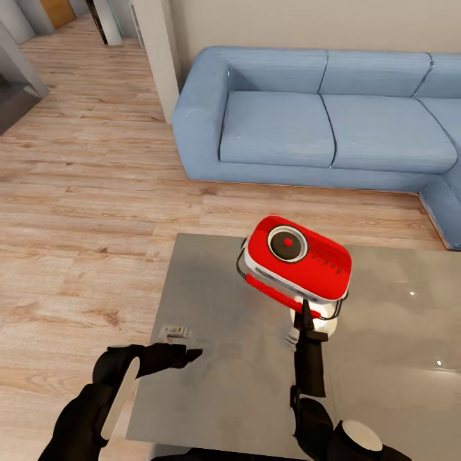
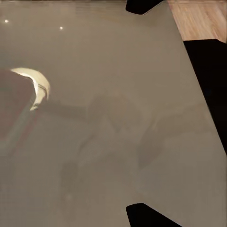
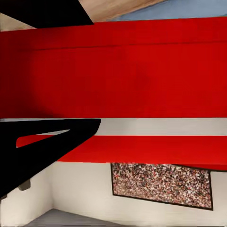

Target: Turn on the radio receiver that's on the table in the living room.

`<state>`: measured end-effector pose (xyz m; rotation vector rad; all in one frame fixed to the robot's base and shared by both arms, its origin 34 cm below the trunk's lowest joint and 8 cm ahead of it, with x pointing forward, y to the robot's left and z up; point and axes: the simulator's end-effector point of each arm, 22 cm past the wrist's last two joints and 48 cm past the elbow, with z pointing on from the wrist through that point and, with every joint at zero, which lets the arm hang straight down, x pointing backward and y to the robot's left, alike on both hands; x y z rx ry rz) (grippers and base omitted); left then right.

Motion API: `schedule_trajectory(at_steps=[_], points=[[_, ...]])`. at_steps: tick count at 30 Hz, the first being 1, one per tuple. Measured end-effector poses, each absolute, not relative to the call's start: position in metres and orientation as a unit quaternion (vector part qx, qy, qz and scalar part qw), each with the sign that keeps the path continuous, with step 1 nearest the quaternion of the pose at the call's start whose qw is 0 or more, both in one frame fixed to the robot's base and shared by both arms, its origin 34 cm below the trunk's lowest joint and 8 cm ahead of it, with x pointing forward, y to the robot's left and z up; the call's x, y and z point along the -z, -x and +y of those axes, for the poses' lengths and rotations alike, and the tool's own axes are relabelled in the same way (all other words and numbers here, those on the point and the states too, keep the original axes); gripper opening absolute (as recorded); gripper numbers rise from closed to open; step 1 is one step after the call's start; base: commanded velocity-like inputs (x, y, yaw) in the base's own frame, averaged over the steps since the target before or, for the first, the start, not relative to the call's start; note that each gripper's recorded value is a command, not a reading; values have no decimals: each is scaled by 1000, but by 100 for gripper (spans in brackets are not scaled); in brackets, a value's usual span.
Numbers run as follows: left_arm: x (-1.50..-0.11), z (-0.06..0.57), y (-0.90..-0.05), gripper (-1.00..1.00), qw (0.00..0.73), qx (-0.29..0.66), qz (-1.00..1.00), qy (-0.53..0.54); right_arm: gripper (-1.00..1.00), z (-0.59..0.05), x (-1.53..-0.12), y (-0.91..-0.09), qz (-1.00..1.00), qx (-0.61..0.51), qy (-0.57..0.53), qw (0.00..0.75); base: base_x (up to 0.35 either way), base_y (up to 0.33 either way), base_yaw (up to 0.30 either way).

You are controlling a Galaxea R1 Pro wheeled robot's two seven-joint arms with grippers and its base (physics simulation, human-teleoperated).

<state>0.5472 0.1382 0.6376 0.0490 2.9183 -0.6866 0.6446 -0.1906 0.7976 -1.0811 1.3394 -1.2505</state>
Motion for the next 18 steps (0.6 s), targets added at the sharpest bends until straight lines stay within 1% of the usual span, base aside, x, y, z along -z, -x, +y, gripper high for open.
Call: schedule_trajectory(at_steps=[7, 18], points=[[-647, 132, -553, 100, 76, 245, 966, -9, -100, -203, -745, -617, 515, 526, 493, 464, 0, 0, 0], [-664, 119, -565, 100, 93, 278, 956, -9, -100, -175, -682, -555, 503, 499, 533, 462, 0, 0, 0]])
